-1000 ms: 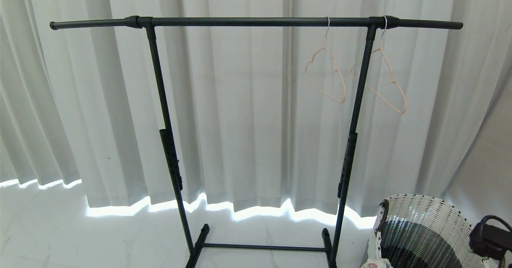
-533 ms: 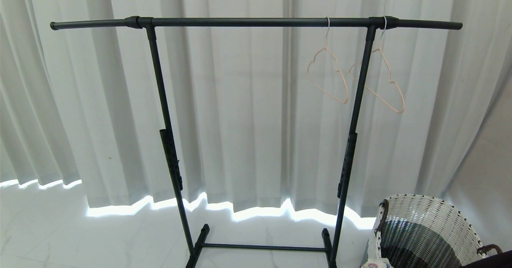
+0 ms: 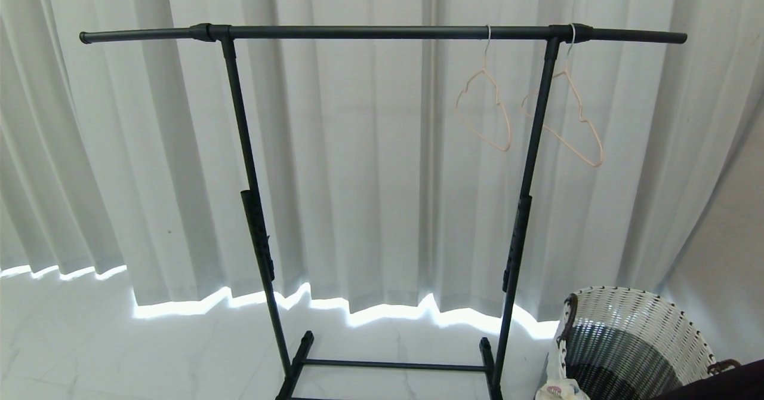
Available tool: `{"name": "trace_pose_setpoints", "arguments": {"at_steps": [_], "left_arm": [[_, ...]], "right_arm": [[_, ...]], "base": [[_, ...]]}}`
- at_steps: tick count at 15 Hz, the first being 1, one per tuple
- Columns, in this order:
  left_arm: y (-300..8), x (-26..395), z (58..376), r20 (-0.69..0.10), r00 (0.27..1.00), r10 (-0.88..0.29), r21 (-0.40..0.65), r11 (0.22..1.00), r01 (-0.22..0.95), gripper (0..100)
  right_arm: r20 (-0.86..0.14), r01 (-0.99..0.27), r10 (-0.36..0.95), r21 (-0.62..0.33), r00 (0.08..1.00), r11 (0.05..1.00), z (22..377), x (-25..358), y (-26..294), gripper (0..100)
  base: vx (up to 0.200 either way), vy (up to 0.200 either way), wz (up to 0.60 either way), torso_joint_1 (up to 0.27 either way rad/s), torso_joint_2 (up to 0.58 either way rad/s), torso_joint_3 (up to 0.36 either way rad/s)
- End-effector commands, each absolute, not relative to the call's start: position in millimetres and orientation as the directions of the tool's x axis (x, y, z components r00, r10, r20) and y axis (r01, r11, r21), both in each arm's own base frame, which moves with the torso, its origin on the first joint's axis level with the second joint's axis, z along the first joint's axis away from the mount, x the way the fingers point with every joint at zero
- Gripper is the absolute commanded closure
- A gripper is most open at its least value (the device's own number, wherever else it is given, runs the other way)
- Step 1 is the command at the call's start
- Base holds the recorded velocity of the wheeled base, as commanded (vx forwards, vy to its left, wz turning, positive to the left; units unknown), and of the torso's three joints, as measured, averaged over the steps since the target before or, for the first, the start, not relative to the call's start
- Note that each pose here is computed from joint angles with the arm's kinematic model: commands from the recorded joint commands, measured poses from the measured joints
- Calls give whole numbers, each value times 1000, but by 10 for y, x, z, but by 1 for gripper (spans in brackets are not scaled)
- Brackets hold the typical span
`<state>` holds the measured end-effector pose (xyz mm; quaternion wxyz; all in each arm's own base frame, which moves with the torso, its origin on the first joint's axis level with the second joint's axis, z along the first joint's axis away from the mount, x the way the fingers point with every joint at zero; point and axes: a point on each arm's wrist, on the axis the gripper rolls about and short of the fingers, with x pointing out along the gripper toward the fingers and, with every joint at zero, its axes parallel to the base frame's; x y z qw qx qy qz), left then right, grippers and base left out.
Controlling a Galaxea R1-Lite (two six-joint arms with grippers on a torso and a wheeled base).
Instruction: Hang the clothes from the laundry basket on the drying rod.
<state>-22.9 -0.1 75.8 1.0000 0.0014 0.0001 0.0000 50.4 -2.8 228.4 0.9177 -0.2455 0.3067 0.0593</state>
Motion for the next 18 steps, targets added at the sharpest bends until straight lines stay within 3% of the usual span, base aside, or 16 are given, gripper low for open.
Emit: {"name": "trace_pose_setpoints", "arguments": {"at_steps": [1,6,11,18], "left_arm": [[-1,-228,758,-2,1000,0,3,1000,0,0],[-1,-228,758,-2,1000,0,3,1000,0,0],[-2,-228,758,-2,1000,-5,40,999,5,0],[-6,-229,757,0,1000,-25,63,998,24,0]], "right_arm": [[-603,-266,-41,-410,797,873,2277,537,-29,100],[-630,-285,-33,-397,776,872,2255,614,-30,100],[-635,-323,3,-389,772,863,2259,697,-10,100],[-674,-583,271,-288,687,760,2247,853,254,100]], "base": [[-200,0,0,2,2,-2],[-200,0,0,0,1,2],[0,0,0,0,0,0],[0,0,0,0,0,0]]}}
